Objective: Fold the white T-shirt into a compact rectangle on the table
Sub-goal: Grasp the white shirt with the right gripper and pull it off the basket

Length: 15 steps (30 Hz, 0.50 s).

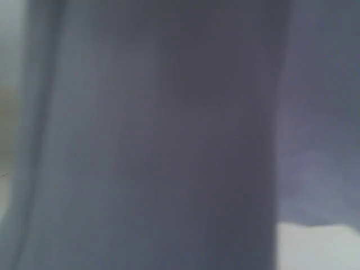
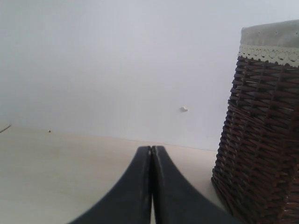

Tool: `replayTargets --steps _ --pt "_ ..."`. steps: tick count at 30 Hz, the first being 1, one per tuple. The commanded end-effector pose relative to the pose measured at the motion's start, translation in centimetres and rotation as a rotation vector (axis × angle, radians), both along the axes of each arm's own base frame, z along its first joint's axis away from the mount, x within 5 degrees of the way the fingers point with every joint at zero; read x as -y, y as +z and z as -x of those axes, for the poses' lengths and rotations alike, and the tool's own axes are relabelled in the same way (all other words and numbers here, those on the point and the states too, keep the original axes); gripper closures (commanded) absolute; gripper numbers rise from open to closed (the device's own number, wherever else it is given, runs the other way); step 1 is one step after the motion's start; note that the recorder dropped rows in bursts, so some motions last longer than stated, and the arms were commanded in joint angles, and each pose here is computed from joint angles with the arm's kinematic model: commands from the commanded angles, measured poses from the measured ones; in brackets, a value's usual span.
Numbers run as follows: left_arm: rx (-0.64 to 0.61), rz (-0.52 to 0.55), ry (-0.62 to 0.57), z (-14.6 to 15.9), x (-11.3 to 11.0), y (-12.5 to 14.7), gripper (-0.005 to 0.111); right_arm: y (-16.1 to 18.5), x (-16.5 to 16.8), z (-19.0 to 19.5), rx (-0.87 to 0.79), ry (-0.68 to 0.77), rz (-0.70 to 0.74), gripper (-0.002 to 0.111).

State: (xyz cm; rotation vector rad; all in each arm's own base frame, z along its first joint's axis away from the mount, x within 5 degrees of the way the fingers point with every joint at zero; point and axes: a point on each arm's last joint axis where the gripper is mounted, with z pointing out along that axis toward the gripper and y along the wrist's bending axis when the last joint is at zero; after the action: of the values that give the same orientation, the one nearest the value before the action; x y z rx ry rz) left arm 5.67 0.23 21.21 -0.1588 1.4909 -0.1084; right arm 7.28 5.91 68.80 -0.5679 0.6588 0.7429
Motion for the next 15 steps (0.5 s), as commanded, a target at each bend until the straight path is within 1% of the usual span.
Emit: replayTargets --steps 1,4,6,10,15 --pt "0.002 0.01 -0.004 0.0 0.0 0.0 0.107 -2.2 -0.8 -2.4 -0.067 -0.127 0.271 0.108" --pt "-0.004 0.011 -0.003 0.0 0.0 -0.1 0.107 -5.3 -1.6 -5.2 -0.197 -0.004 0.439 0.108" --pt "-0.004 0.011 -0.003 0.0 0.0 -0.1 0.107 -7.2 -1.8 -6.9 -0.278 0.065 0.505 0.108" --pt "-0.004 0.011 -0.003 0.0 0.0 -0.1 0.107 -10.2 -1.7 -10.6 -0.429 0.11 0.499 0.108" --pt "-0.006 0.011 -0.002 0.0 0.0 -0.1 0.107 -14.3 -1.6 -13.4 -0.595 0.154 0.486 0.108"
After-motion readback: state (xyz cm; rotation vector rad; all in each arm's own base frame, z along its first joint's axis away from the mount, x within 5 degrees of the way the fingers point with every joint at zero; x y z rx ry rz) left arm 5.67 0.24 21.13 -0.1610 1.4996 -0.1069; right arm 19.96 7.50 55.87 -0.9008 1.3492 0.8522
